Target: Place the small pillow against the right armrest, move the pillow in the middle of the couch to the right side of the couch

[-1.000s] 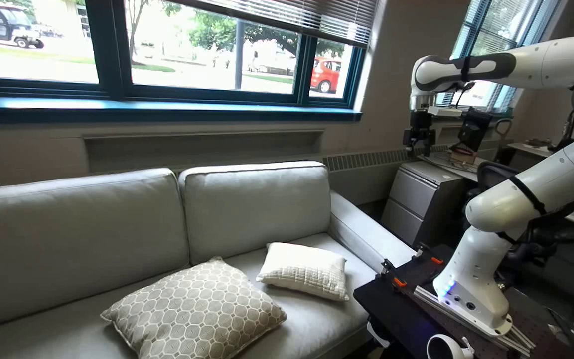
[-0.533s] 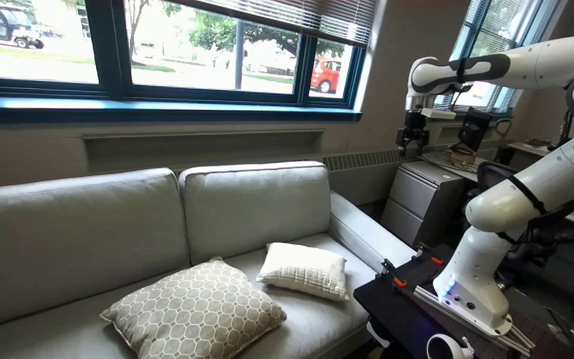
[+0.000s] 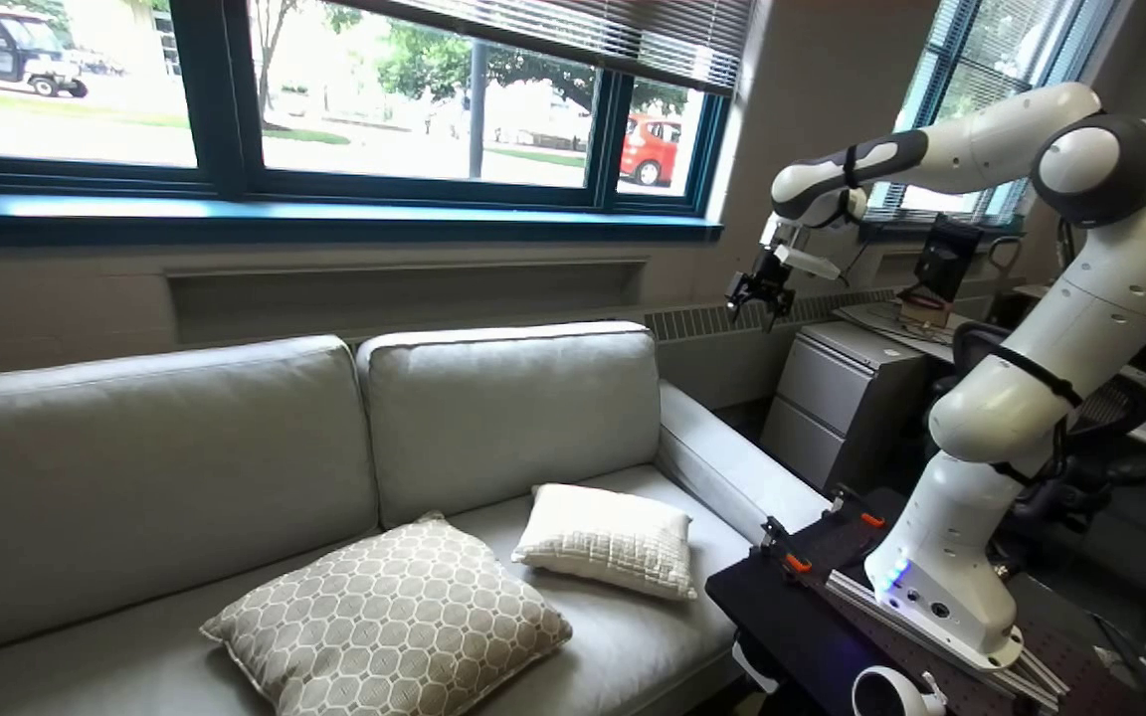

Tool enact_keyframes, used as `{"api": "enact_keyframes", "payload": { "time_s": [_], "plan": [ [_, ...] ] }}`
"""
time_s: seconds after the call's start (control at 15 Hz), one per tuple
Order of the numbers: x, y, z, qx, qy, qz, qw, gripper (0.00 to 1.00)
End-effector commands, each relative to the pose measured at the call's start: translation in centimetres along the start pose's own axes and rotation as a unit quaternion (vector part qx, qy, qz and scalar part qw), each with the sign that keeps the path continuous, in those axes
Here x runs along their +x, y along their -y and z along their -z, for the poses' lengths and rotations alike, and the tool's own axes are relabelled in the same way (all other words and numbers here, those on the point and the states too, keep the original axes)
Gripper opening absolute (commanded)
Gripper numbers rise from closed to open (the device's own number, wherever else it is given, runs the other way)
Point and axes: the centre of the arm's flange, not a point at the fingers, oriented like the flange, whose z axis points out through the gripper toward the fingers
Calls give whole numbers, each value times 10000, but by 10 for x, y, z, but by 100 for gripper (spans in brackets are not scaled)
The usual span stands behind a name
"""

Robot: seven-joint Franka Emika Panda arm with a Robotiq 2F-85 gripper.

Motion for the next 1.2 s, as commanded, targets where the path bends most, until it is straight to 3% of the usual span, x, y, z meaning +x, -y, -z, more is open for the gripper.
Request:
{"api": "enact_keyframes", "payload": {
  "time_s": [0.0,0.27,0.6,0.73,0.8,1.13],
  "plan": [
    [64,12,-40,447,87,-416,9981,100],
    [106,23,-95,706,369,-696,9944,100],
    [147,49,-166,580,961,-675,9914,100],
    [143,49,-175,381,1246,-719,9889,100],
    [125,40,-178,503,1022,-618,9916,100],
    [133,42,-185,444,1180,-654,9899,100]
  ]
}}
